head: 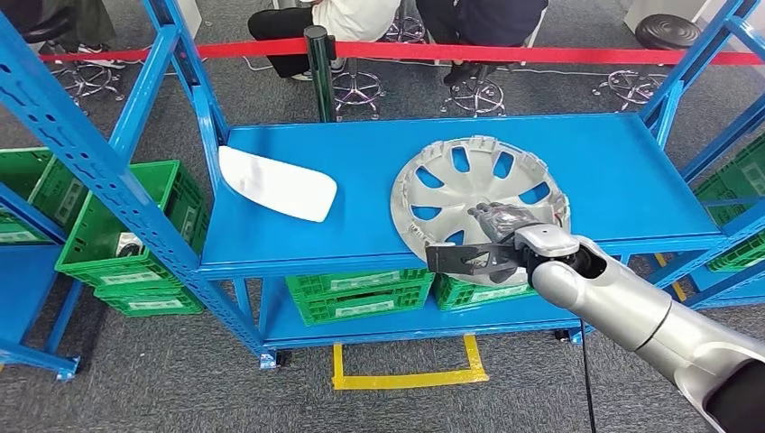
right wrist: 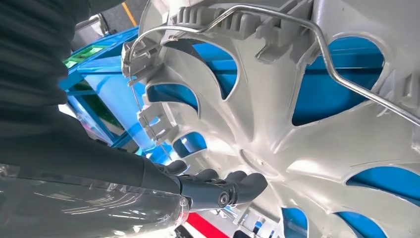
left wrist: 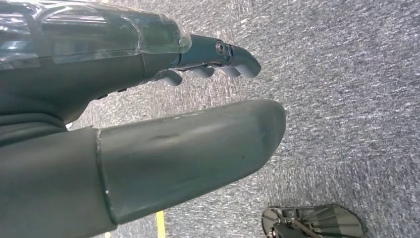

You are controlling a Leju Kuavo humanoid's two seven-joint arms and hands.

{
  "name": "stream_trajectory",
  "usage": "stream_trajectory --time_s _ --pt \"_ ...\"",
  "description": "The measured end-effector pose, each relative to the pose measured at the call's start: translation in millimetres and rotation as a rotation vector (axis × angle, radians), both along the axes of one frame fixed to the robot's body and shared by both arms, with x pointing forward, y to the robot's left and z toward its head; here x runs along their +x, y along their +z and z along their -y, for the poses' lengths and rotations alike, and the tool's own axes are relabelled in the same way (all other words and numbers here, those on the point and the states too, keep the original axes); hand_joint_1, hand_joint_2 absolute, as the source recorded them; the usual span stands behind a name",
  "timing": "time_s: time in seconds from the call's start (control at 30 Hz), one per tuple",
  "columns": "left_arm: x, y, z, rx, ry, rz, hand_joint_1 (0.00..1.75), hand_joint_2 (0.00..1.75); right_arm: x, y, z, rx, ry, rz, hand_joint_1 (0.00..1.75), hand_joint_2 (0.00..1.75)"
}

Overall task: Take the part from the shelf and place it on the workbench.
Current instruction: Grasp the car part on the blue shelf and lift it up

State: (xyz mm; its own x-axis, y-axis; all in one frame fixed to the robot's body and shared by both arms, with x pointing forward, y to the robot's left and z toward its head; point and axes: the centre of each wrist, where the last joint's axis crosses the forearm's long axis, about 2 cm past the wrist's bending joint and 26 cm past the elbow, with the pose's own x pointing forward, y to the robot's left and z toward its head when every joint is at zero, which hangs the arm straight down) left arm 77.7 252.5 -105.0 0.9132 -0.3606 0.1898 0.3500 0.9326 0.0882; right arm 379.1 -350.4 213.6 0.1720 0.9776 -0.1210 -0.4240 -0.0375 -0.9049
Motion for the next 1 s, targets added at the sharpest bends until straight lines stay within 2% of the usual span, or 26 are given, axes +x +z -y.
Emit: stream_trajectory --time_s 0.1,0.33,0.43,0.57,0.7,0.83,1.0 --pt "-0.3 0.0 0.0 0.0 0.0 0.0 0.0 0.0 -0.2 0.1 1.1 0.005 -0.006 0.0 1.75 1.75" --pt "-0.5 -0.1 -0.3 0.003 0.003 0.008 0.0 0.0 -3.1 -2.9 -0.4 0.019 -0.001 -0.02 1.74 1.75" --pt "-0.4 -0.1 -0.8 0.004 0.009 0.011 0.0 0.0 -4.7 -4.5 -0.5 0.035 -0.003 -0.031 1.64 1.75" --pt "-0.4 -0.1 -1.3 0.007 0.014 0.013 0.0 0.0 -6.6 -6.7 0.6 0.055 -0.01 -0.042 1.12 1.75" --pt "-0.4 -0.2 -2.0 0.011 0.015 0.014 0.0 0.0 -7.4 -7.5 1.8 0.065 -0.016 -0.048 1.12 1.75" --pt "-0.4 -0.2 -2.3 0.012 0.016 0.014 0.0 0.0 -7.6 -7.6 2.8 0.071 -0.021 -0.048 0.0 1.75" --pt "-0.4 -0.2 -2.4 0.013 0.016 0.014 0.0 0.0 -7.6 -7.6 2.9 0.071 -0.021 -0.048 0.0 1.75"
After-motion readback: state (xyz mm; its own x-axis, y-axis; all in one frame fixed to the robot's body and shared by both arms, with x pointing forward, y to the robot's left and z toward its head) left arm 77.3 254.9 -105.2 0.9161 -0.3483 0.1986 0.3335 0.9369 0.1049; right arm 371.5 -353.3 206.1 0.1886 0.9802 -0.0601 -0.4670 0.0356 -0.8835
